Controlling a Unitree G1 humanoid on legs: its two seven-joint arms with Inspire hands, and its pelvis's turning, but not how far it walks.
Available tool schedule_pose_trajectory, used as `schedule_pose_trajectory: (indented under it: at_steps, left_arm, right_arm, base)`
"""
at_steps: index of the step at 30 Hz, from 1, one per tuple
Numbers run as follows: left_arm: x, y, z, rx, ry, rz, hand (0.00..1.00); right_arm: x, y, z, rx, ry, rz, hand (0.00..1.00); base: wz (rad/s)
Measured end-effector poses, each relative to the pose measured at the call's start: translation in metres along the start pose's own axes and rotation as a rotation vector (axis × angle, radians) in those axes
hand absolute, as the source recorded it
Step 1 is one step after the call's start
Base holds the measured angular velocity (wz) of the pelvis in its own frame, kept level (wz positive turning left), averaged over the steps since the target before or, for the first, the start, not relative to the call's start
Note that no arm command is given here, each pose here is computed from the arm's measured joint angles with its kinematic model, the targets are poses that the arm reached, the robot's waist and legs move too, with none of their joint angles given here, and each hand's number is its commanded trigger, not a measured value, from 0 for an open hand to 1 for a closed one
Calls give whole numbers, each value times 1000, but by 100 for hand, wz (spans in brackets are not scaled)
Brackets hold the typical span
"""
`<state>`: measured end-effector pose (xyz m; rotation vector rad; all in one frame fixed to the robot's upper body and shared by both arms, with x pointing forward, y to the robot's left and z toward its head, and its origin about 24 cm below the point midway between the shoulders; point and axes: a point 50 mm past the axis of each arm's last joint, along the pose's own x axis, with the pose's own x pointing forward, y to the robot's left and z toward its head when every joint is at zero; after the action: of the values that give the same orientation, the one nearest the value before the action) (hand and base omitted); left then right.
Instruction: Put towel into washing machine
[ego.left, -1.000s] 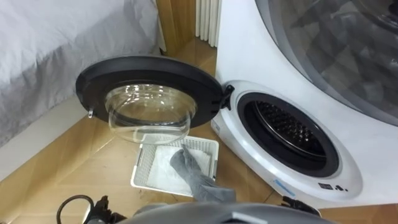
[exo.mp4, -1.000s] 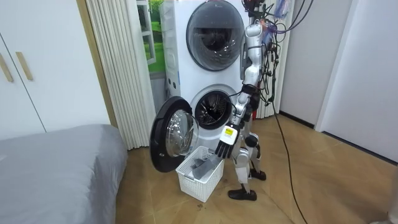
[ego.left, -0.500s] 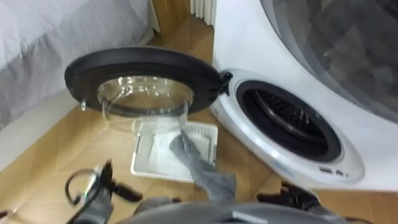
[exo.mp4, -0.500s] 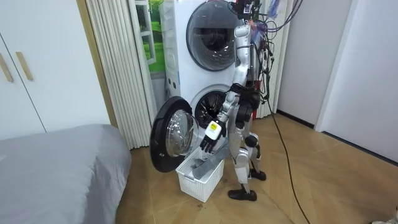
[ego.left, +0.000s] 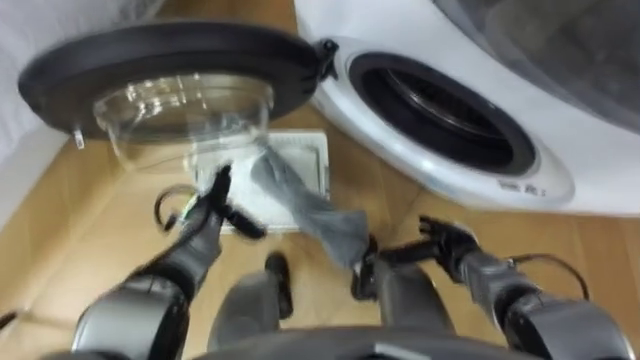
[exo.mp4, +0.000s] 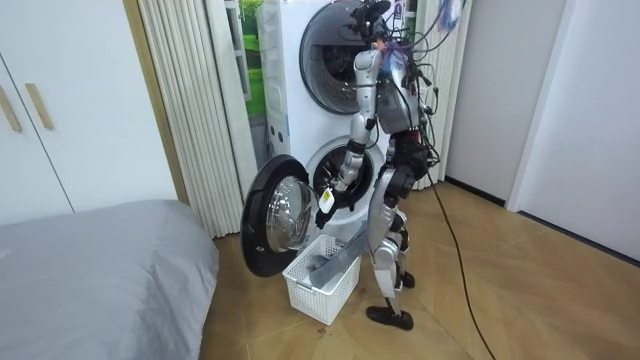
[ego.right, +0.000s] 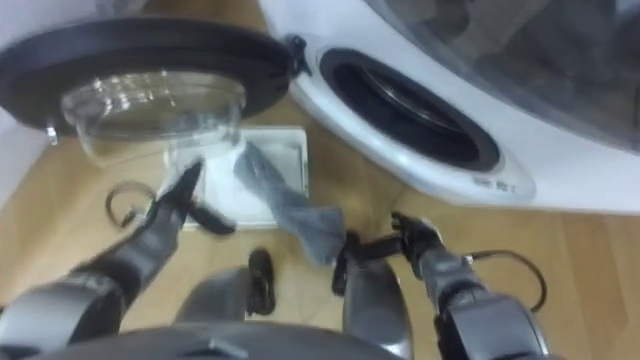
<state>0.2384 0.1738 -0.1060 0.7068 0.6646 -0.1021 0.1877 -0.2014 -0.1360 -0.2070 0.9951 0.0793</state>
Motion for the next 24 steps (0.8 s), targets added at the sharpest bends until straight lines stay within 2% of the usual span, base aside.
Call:
schedule_pose_trajectory:
  at_steps: [7,11,17,24]
  left_arm:
    - [8,12,28,91,-90,41,0]
    - [15,36,51,160,-177,101,0]
    - [19,60,71,345,-274,191,0]
    - [19,74,97,414,-367,251,0]
  right_arm:
    - [3,3,34,-43,-102,10,0]
    - [3,4,63,-69,-193,21,0]
    - [2,4,88,8,-284,46,0]
    - [-2,1,109,106,-378,77,0]
  base:
    - [-5]
    - [-25]
    - [-25]
    - [-1]
